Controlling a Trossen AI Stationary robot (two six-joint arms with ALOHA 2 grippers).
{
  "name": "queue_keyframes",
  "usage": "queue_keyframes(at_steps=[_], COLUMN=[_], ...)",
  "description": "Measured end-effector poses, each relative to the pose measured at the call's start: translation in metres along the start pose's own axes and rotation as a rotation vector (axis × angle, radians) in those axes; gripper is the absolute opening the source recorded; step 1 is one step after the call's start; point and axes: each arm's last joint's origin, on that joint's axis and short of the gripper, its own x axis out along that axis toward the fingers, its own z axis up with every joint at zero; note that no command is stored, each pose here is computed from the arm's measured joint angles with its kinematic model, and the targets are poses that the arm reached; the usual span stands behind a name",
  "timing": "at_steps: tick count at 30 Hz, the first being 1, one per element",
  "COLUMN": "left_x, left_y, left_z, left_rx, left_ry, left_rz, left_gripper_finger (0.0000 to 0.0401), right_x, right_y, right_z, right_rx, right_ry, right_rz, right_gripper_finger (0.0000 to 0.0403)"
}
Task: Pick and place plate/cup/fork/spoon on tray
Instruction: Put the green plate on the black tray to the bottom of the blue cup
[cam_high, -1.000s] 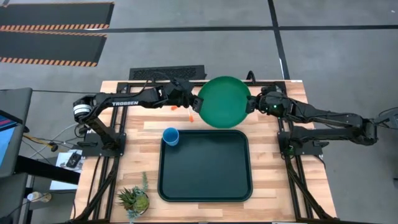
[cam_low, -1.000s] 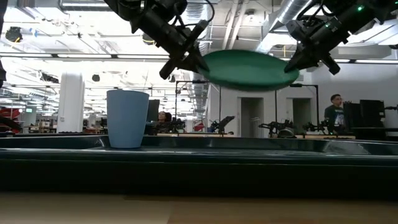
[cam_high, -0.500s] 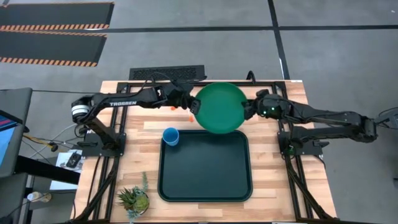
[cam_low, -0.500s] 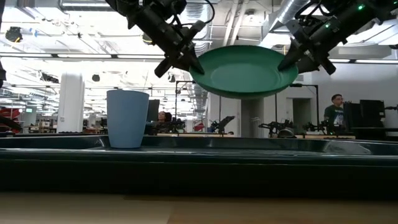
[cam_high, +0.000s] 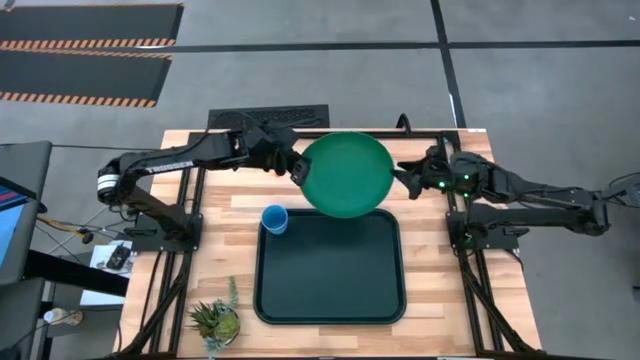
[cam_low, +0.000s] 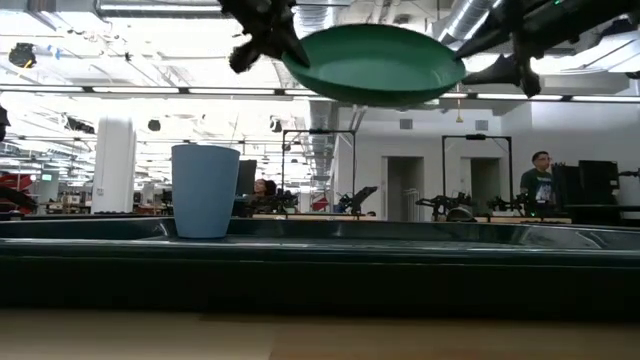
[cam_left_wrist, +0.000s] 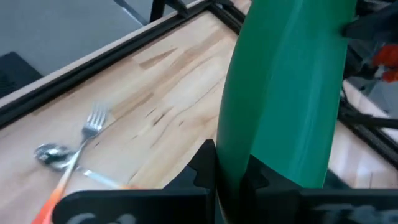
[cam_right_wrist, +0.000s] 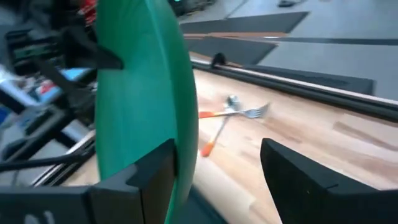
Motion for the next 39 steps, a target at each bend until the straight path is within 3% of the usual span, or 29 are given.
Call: queue_keyframes(at_steps=[2, 5, 12, 18, 23, 29, 35, 39], left_x=[-0.012, -0.034, -0.070, -0.093, -0.100, -0.092, -0.079, -0.069], left_y=[-0.004, -0.017, -0.041, -0.069, -0.091, -0.089, -0.084, -0.081], left_z=[-0.002, -0.006, -0.037, -0.076, -0.124, -0.184, -0.222, -0.233], left_rx=[0.022, 0.056, 0.025, 0.009, -0.053, -0.284, -0.485, -0.541], left_ry=[0.031, 0.091, 0.242, 0.357, 0.462, 0.431, 0.440, 0.437], left_rz=[0.024, -0.034, -0.072, -0.082, -0.076, 0.105, 0.117, 0.090], left_gripper_finger=[0.0001, 0.0000, 0.0000, 0.0000, 0.0000, 0.0000, 0.0009, 0.0011], right_x=[-0.004, -0.007, -0.010, -0.010, -0.010, -0.010, -0.010, -0.010], right_y=[0.002, 0.001, -0.003, -0.003, -0.003, -0.002, -0.002, -0.002], right_z=[-0.001, -0.006, -0.017, -0.017, -0.017, -0.018, -0.017, -0.017], right_rx=[-0.013, -0.036, -0.063, -0.042, -0.036, -0.034, -0.034, -0.038], right_ry=[0.001, 0.014, 0.089, 0.083, 0.087, 0.088, 0.087, 0.087], right_rz=[0.013, -0.017, -0.110, -0.118, -0.111, -0.106, -0.105, -0.105], right_gripper_finger=[0.0253, 0.0253, 0.0253, 0.0253, 0.0253, 0.0253, 0.0248, 0.0240])
